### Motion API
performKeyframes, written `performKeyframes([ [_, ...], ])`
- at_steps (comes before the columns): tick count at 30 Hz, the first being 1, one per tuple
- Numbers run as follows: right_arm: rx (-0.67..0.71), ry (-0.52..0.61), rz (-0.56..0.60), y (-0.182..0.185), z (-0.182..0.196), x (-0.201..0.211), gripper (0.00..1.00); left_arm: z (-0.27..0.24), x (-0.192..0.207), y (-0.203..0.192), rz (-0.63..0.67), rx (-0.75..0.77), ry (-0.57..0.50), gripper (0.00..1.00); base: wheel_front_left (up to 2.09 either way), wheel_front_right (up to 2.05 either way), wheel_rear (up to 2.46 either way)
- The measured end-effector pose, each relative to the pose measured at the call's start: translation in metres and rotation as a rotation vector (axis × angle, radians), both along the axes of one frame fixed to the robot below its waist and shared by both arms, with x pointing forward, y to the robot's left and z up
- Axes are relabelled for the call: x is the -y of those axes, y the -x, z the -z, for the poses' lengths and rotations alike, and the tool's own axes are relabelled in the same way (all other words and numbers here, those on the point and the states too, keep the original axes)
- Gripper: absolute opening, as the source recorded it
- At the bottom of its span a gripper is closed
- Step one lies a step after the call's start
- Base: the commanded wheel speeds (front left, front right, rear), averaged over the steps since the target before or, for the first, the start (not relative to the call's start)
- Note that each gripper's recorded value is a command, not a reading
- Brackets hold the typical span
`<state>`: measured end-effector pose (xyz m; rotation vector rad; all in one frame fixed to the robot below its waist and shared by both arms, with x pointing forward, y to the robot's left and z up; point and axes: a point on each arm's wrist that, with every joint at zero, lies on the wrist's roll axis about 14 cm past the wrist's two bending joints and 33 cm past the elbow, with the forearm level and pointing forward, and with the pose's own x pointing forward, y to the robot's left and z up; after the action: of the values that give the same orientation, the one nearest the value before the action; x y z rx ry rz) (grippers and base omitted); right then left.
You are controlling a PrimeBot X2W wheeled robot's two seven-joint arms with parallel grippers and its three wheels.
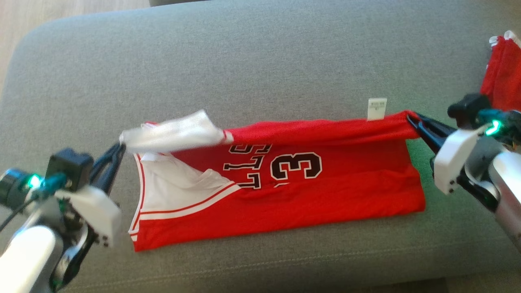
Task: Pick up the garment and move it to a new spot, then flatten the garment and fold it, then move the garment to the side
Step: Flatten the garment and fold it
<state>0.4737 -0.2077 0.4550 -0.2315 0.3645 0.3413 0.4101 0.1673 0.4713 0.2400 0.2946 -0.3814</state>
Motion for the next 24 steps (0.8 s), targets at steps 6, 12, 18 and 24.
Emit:
performKeyframes([
  [6,-0.029,0.02,-0.034,0.016,0.002,-0.001,0.0,0.018,-0.009,0.025,-0.006,-0.087,-0.02,0.0,0.0,0.0,0.0],
  [12,-0.082,0.014,-0.066,0.029,0.01,-0.011,0.0,0.034,-0.016,0.047,-0.006,-0.197,-0.03,0.0,0.0,0.0,0.0],
  [18,-0.158,0.045,-0.087,0.045,0.022,-0.01,0.0,0.041,-0.01,0.067,0.035,-0.276,-0.03,0.0,0.0,0.0,0.0],
  [24,-0.217,0.036,-0.089,0.052,0.025,-0.012,0.82,0.053,-0.005,0.084,0.075,-0.346,-0.053,0.0,0.0,0.0,0.0],
])
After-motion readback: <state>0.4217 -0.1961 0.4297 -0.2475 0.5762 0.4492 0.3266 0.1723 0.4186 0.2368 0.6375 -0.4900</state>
